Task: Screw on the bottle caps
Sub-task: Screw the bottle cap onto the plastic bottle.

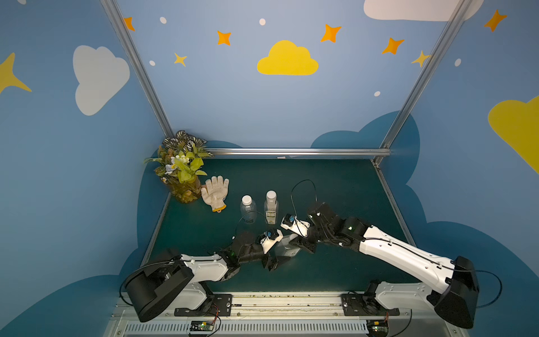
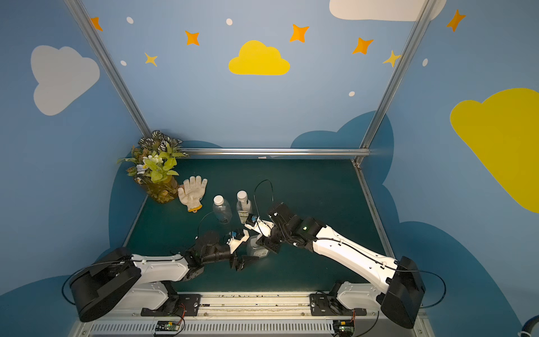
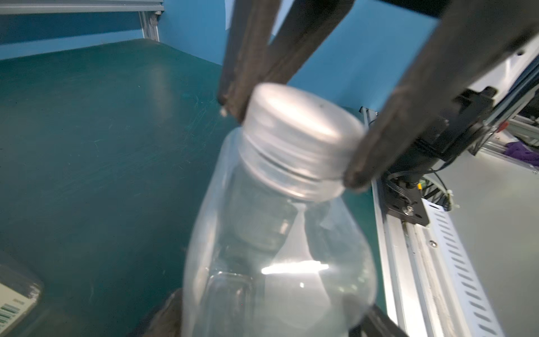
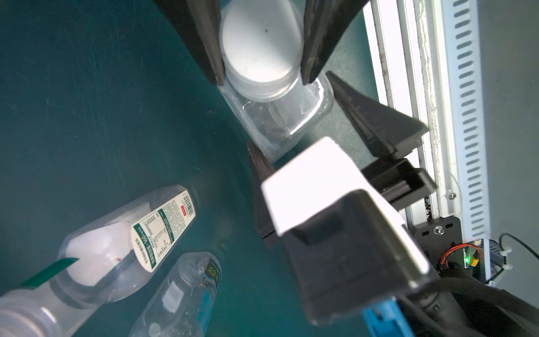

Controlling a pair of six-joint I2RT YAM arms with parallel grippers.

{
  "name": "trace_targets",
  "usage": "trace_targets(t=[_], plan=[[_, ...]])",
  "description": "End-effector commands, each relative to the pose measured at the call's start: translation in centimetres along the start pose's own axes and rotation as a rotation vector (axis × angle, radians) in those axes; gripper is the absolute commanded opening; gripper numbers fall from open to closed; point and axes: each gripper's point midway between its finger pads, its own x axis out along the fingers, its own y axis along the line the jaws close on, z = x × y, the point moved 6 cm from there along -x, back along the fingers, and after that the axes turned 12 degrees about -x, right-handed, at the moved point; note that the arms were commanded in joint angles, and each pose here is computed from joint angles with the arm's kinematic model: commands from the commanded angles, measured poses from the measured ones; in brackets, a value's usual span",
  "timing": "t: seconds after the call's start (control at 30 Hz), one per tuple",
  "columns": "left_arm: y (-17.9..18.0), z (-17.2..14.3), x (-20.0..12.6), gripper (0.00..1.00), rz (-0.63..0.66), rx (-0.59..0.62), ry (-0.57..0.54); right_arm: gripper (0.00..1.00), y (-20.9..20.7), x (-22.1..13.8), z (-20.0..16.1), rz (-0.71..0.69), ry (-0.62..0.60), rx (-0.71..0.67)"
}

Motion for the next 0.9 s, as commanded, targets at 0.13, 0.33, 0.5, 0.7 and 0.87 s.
trace_targets(t=[0.13,0.33,0.5,0.7,0.87], plan=[[-0.6,2.2,1.3,0.35,-0.077,0.028,-0.084,0.15,0.1,1.0,-4.6,-0.003,0.192,0.134],[-0.5,2.5,0.8,0.21,-0.049,0.025,-0.099,0.13,-0.6,0.3,-3.8,-0.048,0.160,0.230],[-0.7,3.3,0.1,0.19,-0.010,0.031,-0.106,0.13,-1.4,-0.6,-3.5,-0.124,0.172,0.313],[-0.4,3.6,-0.7,0.18,0.059,0.035,-0.107,0.11,-2.4,-1.9,-2.6,-0.216,0.172,0.456],[0.2,3.9,-1.4,0.17,0.145,0.020,-0.109,0.10,-2.6,-2.7,-1.5,-0.258,0.151,0.584]])
